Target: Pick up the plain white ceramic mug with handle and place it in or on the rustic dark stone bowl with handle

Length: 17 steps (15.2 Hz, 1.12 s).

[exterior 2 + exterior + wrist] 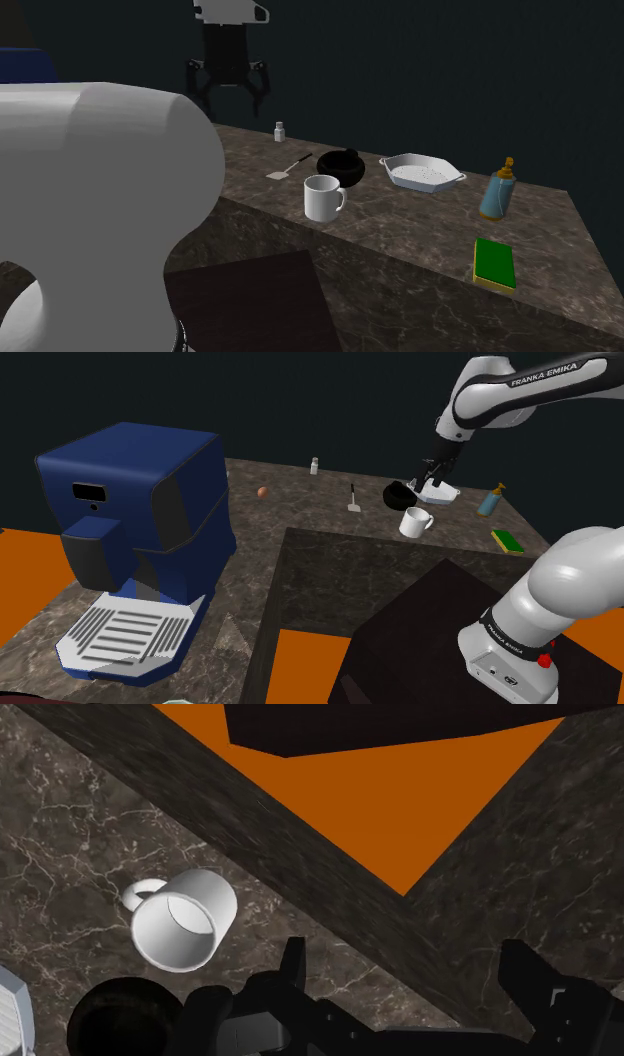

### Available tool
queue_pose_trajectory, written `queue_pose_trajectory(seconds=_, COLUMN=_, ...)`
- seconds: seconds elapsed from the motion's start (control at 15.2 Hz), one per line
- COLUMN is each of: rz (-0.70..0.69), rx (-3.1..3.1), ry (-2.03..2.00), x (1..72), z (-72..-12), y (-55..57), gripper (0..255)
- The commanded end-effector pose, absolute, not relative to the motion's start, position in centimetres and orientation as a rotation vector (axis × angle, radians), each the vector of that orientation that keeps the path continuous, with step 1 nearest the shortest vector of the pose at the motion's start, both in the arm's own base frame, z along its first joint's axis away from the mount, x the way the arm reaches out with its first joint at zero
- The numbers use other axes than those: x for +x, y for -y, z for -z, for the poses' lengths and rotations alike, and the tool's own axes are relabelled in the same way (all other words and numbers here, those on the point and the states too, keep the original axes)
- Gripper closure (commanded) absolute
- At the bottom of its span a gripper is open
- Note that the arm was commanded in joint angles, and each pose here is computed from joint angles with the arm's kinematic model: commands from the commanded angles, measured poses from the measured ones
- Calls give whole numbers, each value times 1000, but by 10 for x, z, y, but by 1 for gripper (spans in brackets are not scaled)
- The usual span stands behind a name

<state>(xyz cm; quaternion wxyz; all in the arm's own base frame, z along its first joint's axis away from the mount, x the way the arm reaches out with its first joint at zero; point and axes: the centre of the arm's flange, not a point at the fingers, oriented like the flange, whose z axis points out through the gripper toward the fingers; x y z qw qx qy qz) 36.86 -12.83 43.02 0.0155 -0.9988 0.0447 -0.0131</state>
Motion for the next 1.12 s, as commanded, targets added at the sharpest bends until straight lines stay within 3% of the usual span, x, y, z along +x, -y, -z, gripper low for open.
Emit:
queue_pose_trajectory(seconds=0.0, rz=45, rx=-3112, ry=-143, x=376, z=-409, y=145, gripper=0)
queue_pose_trajectory(seconds=1.06, rz=52, rx=-3142, ry=-175, x=436, z=-248, y=263, gripper=0)
